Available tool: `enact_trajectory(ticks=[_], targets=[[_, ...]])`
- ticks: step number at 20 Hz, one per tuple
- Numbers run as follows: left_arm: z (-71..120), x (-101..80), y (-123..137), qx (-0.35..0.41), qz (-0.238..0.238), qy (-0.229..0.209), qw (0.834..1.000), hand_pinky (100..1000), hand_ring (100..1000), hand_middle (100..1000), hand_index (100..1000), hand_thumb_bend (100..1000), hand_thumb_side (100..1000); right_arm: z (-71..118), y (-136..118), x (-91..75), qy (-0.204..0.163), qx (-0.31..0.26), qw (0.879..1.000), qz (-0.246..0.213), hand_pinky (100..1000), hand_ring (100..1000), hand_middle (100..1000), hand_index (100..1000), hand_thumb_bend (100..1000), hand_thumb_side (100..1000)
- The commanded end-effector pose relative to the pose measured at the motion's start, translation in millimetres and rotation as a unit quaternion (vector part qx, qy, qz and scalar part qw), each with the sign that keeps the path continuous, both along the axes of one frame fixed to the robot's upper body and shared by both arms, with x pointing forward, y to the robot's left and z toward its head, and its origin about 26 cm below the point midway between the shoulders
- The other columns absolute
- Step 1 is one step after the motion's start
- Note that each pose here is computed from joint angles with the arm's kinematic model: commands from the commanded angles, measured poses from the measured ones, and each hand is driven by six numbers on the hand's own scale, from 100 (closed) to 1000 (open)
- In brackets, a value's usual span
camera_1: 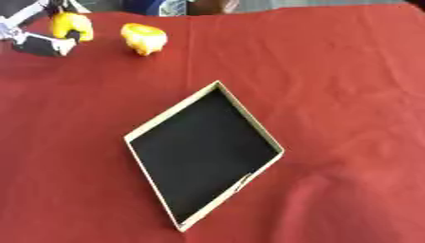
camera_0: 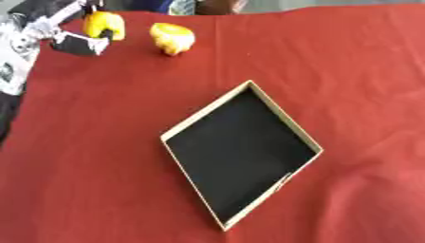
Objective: Pick up objects on the table and place them in the box.
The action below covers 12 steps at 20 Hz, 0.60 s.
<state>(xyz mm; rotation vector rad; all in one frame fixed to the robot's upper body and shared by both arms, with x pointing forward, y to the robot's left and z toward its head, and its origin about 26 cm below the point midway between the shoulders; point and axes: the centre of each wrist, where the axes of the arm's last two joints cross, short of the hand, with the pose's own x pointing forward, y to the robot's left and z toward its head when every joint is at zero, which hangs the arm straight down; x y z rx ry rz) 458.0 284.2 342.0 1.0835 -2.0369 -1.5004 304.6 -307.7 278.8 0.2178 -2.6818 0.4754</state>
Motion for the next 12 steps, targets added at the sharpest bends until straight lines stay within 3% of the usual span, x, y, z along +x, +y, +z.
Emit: enact_trajectory(ticks=[1,8,12], targets=[[25.7,-30.5,-27,0.012,-0.078,-0.03,0.996,578,431,510,636,100,100,11.9,-7,-6.6,-0.022,-0.008,1.0,-0.015,912,803,780,851,100,526],[7.9,-91.1,-106,0.032,-0.247,-0.008,0.969,590,432,510,634,100,100,17.2,-17,-10.4,-0.042,-0.001,0.998,-0.044,908,803,777,849,100,524],[-8.8,-114.4,-133,0.051,-0.298,0.017,0.953,596,433,514,636,100,100,20.3,-22,-12.3,-0.052,0.003,0.997,-0.06,907,804,776,848,100,523]])
